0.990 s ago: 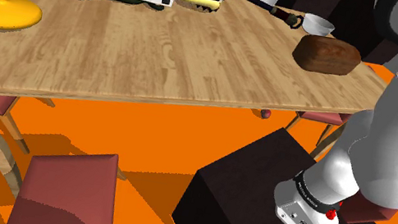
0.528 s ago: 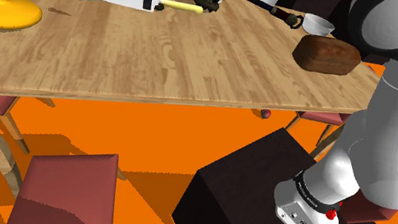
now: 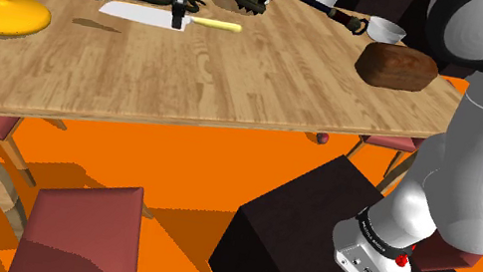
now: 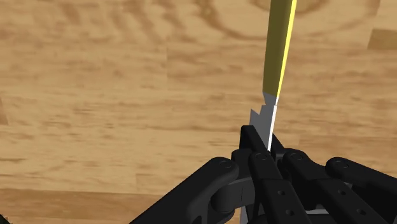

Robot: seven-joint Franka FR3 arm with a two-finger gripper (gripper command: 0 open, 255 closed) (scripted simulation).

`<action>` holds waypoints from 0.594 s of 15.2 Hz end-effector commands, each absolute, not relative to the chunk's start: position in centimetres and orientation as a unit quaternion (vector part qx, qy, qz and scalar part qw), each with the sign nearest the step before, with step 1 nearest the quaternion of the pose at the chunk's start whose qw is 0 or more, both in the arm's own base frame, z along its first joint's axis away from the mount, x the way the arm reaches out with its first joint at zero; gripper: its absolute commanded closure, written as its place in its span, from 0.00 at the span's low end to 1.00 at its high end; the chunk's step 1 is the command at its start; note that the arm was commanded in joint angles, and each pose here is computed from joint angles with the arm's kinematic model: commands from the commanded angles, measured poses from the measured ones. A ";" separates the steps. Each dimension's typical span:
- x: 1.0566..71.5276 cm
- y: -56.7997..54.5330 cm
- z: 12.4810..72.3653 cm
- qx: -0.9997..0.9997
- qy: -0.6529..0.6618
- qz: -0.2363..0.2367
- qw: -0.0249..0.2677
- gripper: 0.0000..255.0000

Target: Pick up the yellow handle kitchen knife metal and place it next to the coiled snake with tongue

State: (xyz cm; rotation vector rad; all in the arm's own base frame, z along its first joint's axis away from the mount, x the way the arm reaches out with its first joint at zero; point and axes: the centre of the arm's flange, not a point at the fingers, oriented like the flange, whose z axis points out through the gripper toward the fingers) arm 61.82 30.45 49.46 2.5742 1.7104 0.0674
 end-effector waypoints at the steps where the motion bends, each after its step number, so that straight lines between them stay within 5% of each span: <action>1: 61.8 30.5 48.5 0.832 0.553 0.022 0.025 1.00; 9: 61.8 30.5 44.4 0.832 0.553 0.022 0.025 1.00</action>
